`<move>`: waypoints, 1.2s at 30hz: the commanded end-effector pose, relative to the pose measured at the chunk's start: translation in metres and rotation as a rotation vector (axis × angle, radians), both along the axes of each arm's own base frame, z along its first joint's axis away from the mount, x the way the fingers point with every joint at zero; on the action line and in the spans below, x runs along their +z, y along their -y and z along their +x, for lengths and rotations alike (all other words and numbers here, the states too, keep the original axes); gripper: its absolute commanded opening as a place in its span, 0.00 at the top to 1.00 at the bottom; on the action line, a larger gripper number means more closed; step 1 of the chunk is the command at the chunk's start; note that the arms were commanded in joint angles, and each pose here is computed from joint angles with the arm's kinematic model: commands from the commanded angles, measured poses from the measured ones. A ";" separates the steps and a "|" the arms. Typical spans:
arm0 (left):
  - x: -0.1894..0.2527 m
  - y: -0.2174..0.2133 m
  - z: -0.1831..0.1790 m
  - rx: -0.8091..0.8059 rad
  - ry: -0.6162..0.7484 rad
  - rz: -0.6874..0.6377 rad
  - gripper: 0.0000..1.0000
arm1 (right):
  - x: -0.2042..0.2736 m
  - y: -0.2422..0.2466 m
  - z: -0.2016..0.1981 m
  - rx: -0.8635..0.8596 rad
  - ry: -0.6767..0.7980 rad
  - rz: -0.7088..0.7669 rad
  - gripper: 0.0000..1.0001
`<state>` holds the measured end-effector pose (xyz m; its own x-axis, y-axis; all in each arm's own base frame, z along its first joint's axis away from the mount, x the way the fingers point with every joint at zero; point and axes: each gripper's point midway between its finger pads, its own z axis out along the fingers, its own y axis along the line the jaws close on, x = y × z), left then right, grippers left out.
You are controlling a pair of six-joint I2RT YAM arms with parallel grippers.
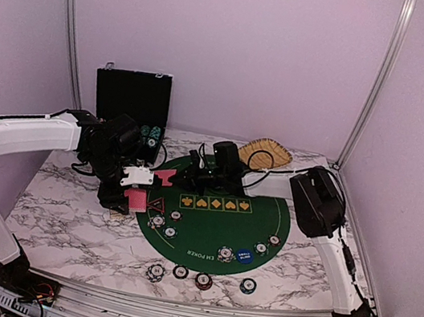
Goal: Distribute texas hold em gaming equipment
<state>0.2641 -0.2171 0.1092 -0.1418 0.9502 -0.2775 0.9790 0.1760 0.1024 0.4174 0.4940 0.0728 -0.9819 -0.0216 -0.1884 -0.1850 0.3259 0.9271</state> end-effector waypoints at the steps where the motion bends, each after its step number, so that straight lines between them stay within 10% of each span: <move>1: 0.009 -0.001 -0.006 0.007 -0.013 -0.021 0.87 | -0.006 -0.010 0.009 -0.012 0.018 -0.022 1.00; 13: 0.012 0.004 -0.005 0.009 -0.023 -0.042 0.88 | -0.034 -0.002 0.012 -0.038 0.025 -0.138 0.98; 36: 0.008 0.003 -0.003 0.017 -0.024 -0.027 0.90 | -0.015 0.023 0.019 -0.105 0.157 -0.321 0.35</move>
<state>0.2593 -0.2189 0.1090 -0.1608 0.9441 -0.2879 0.9794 0.1887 0.0717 0.4311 0.4890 0.0495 -0.9508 -0.0273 -0.3086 -0.2738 0.5398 0.7960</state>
